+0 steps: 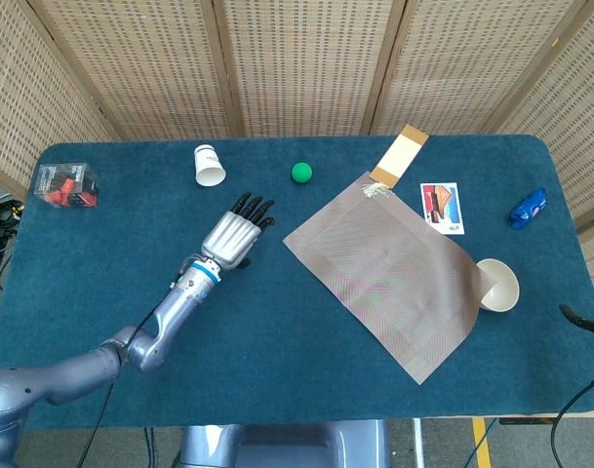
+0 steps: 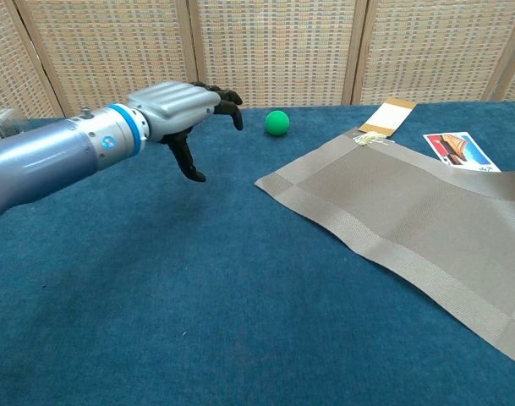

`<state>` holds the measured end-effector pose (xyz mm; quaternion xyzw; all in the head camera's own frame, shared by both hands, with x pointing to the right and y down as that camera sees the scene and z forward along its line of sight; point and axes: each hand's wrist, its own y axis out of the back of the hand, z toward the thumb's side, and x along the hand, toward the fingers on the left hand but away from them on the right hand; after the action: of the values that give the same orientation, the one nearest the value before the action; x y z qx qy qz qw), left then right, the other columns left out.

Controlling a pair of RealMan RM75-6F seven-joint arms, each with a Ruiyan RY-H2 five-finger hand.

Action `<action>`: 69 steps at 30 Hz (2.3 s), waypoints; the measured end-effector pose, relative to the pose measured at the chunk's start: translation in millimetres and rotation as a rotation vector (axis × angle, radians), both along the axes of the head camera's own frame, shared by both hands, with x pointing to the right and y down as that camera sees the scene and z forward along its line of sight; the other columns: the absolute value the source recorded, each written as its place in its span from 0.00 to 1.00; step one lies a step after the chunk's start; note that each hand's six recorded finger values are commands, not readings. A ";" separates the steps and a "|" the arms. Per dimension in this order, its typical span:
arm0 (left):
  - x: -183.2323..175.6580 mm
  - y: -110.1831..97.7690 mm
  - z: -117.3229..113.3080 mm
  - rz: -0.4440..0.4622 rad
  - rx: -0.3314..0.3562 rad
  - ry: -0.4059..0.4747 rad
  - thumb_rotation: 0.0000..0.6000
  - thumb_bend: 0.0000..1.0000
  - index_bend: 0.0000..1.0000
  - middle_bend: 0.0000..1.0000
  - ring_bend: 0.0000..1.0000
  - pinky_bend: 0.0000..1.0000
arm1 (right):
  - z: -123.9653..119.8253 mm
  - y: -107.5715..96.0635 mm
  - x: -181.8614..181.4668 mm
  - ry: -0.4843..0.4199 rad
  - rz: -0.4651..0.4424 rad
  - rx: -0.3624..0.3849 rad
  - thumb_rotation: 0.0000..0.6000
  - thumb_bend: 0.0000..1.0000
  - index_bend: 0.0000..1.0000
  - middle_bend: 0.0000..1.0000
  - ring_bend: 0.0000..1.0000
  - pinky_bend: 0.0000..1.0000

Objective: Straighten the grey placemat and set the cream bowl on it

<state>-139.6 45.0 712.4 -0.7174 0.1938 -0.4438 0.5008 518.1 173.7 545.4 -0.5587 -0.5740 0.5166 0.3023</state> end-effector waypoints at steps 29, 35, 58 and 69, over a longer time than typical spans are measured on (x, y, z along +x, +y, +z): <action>105.8 -4.2 48.2 0.048 0.017 -0.158 1.00 0.06 0.23 0.00 0.00 0.00 | -6.2 -3.8 13.8 -0.057 0.053 0.035 1.00 0.20 0.05 0.00 0.00 0.00; 108.3 -7.8 49.4 0.045 0.022 -0.173 1.00 0.06 0.23 0.00 0.00 0.00 | -6.1 -4.1 14.1 -0.065 0.054 0.035 1.00 0.21 0.05 0.00 0.00 0.00; 117.2 -5.2 58.5 0.058 -0.016 -0.214 1.00 0.14 0.26 0.00 0.00 0.00 | -1.0 -4.5 19.3 -0.083 0.078 0.037 1.00 0.20 0.06 0.00 0.00 0.00; 128.1 2.4 56.3 0.080 -0.017 -0.199 1.00 0.48 0.31 0.00 0.00 0.00 | 0.3 -4.8 17.9 -0.092 0.073 0.039 1.00 0.20 0.07 0.00 0.00 0.00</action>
<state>-11.5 47.4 768.7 -0.6813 0.1106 -0.4940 0.5288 536.0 168.9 545.6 -0.5546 -0.6173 0.4899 0.2672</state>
